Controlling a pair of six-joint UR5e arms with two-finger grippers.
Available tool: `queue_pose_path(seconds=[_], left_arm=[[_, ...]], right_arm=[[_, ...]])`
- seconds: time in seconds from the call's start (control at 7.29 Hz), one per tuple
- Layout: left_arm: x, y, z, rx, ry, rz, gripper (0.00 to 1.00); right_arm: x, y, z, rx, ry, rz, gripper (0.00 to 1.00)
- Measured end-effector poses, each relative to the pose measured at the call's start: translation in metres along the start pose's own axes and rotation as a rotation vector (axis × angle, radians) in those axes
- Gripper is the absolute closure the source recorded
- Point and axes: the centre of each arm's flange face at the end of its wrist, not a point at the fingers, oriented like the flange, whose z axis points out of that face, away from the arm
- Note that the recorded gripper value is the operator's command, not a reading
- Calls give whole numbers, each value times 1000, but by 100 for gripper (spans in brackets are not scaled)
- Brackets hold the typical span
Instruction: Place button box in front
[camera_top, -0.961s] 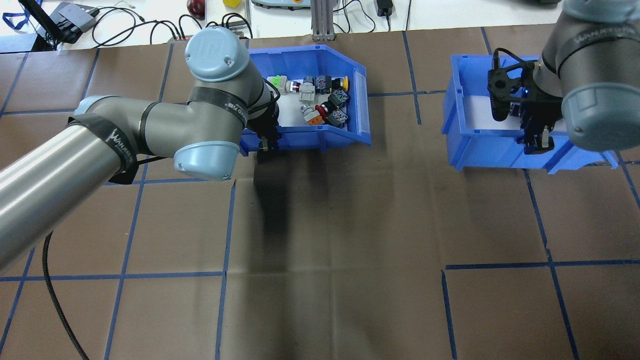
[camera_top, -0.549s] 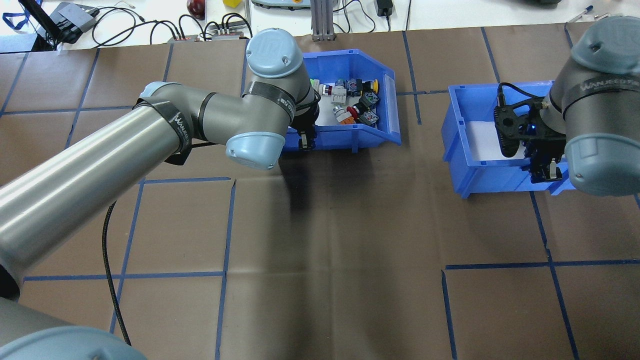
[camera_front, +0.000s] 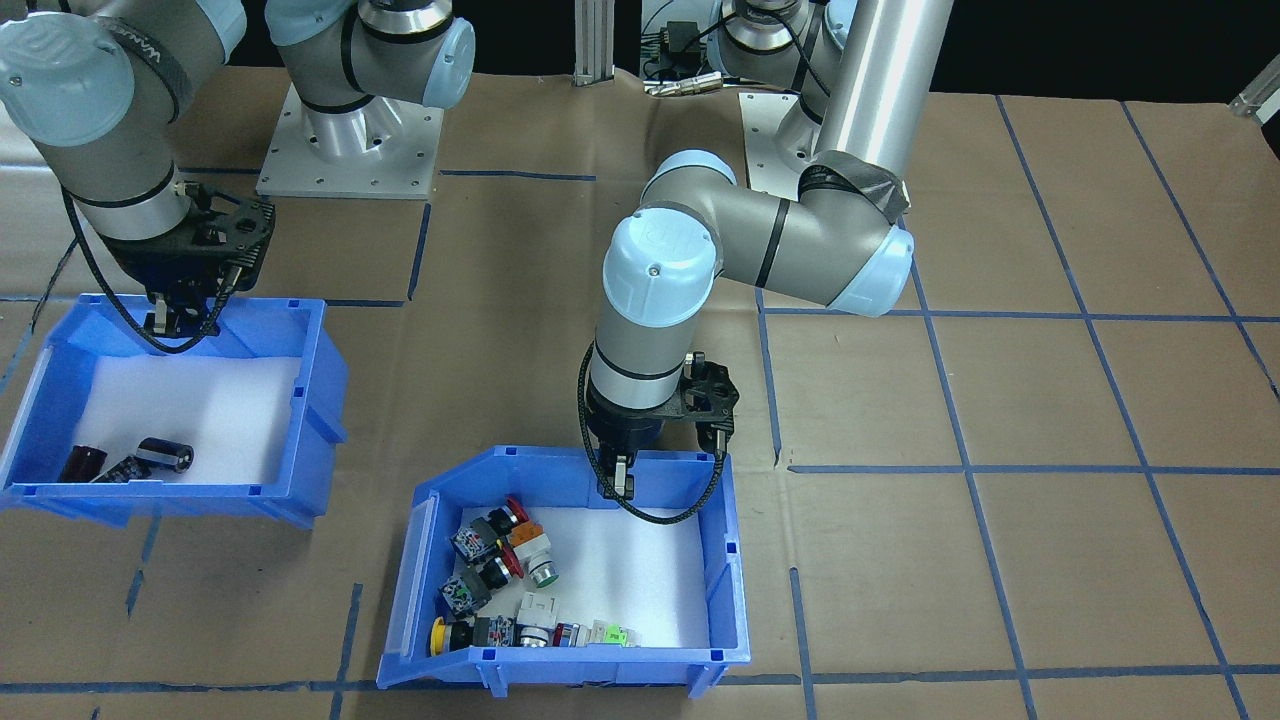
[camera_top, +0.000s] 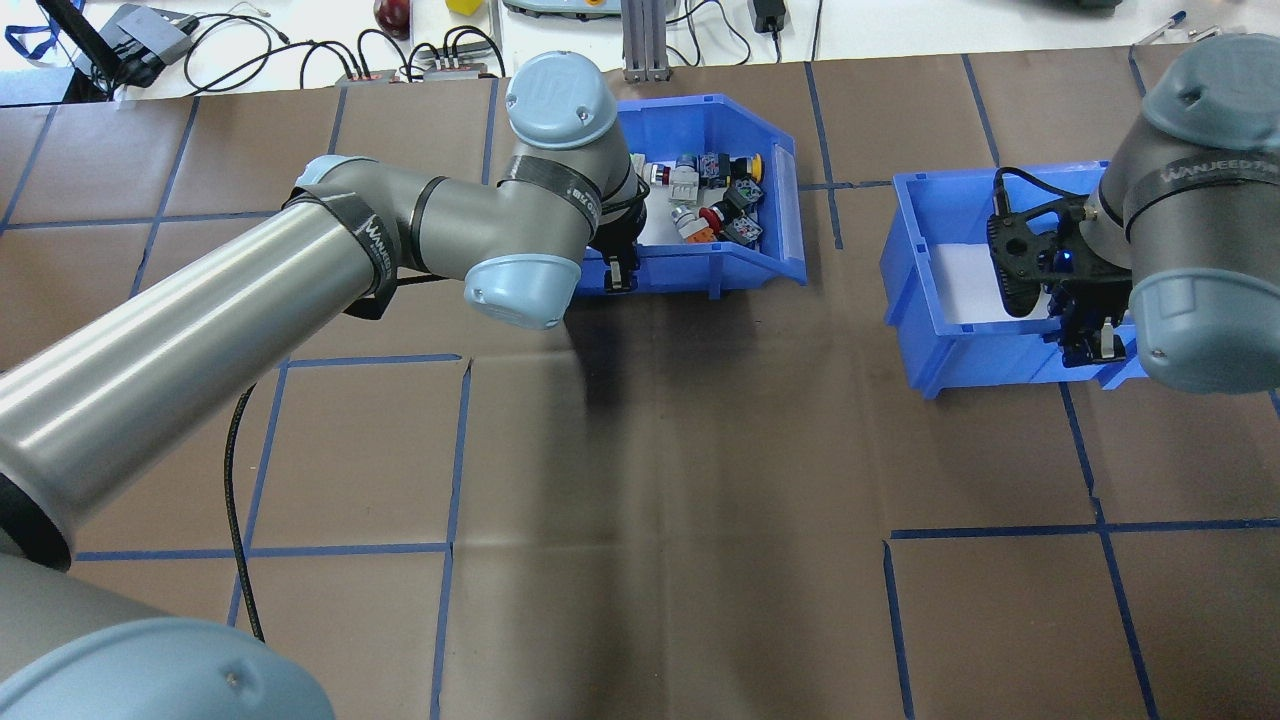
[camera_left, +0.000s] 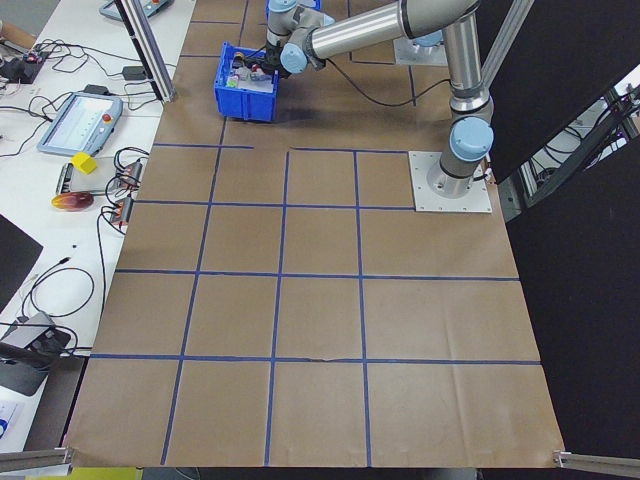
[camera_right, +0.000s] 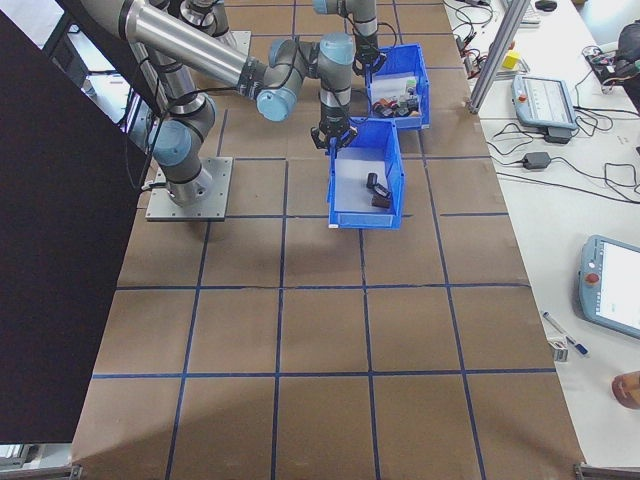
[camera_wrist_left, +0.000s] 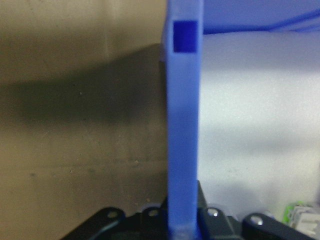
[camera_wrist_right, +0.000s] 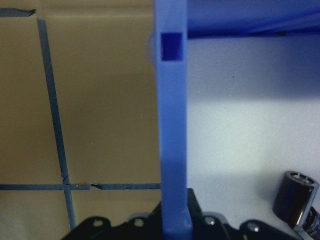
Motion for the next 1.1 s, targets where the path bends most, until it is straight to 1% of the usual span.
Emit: queue_pose_path(seconds=[0.14, 0.41, 0.55, 0.69, 0.82, 0.96, 1.1], left_arm=[[2, 0, 0, 2, 2, -2, 5], [5, -2, -9, 2, 16, -8, 6], [8, -6, -25, 2, 23, 1, 6], [10, -14, -51, 11, 9, 51, 6], [8, -32, -88, 25, -38, 152, 6], [-1, -53, -129, 32, -91, 267, 5], [-16, -74, -169, 29, -122, 396, 1]], right_arm=[[-1, 0, -1, -1, 1, 1, 95], [-11, -3, -4, -3, 4, 1, 95], [-22, -5, -5, -4, 2, -1, 95], [-35, -10, -2, -3, -5, -4, 95], [-53, -15, 2, -1, -12, -6, 95], [-71, -20, 3, -1, -8, -7, 95], [-86, -25, 5, 3, -5, -7, 94]])
